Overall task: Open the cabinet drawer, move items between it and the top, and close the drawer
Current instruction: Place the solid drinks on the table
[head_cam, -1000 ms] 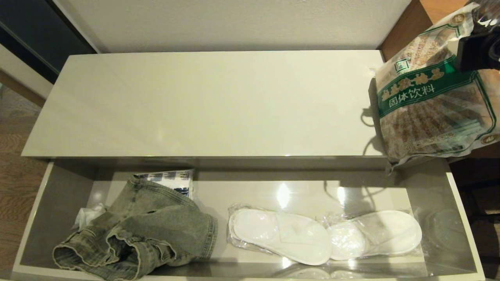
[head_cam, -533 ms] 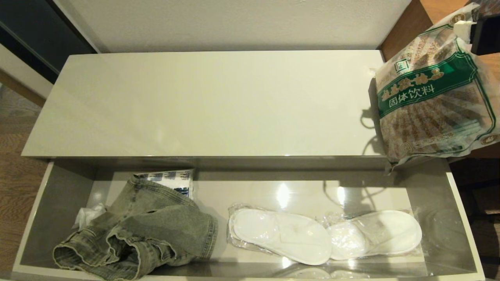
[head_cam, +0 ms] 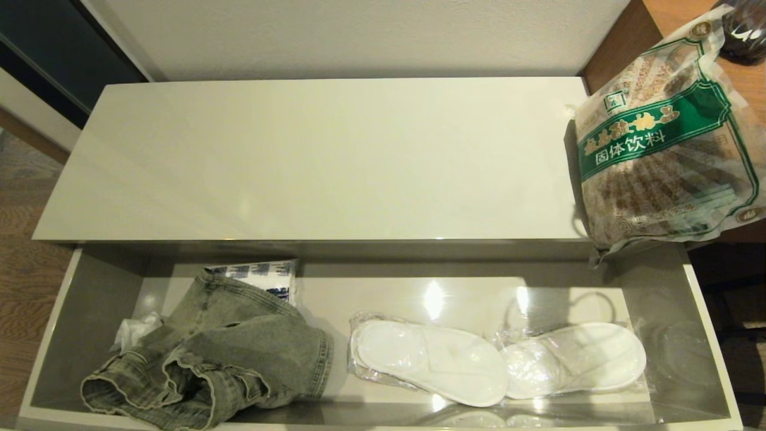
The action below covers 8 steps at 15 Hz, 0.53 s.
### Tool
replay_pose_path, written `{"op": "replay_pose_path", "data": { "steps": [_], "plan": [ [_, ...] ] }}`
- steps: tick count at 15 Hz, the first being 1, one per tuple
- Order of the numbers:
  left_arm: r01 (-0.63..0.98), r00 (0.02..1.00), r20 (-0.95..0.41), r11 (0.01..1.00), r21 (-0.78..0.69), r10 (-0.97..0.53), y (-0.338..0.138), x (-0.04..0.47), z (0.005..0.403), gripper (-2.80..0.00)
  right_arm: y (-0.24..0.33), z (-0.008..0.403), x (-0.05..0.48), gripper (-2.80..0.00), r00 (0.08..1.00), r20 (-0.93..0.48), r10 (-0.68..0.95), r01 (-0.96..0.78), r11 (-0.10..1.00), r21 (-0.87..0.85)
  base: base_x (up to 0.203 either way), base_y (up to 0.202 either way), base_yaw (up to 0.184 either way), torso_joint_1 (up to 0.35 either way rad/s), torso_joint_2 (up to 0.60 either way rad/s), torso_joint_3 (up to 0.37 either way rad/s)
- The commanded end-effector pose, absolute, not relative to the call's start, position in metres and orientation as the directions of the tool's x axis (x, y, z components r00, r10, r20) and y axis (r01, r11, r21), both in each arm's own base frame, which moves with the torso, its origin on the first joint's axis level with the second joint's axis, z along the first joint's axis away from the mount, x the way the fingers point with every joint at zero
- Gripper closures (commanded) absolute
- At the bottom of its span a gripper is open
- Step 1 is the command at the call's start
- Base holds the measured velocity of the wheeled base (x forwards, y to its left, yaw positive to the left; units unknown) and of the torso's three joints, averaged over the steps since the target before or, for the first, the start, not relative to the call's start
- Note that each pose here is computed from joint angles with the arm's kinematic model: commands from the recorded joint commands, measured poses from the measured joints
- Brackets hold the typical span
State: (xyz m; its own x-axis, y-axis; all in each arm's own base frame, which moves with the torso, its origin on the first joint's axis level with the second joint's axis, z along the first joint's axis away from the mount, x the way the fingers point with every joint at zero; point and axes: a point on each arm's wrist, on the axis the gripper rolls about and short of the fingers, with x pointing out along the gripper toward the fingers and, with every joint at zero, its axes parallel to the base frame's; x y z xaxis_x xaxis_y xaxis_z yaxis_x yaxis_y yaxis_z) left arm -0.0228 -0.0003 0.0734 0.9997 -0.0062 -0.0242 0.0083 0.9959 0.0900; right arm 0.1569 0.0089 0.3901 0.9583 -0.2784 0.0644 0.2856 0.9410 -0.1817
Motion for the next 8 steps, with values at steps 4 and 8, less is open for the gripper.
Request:
{"op": "replay_pose_path", "data": {
  "steps": [4,8],
  "plan": [
    [0.008,1.0,-0.025,0.995,0.095,-0.005,0.0,-0.023,0.074,0.0,0.005,0.348,0.09,-2.8,0.954,-0.189,-0.233,0.201,0.964,-0.172,0.0,0.0,0.0,0.0,0.0,0.0],
    [0.008,1.0,-0.025,0.995,0.095,-0.006,0.0,-0.023,0.074,0.0,0.006,0.315,0.098,-2.8,0.926,-0.292,-0.24,0.186,0.962,-0.201,0.0,0.0,0.0,0.0,0.0,0.0]
  ]
}}
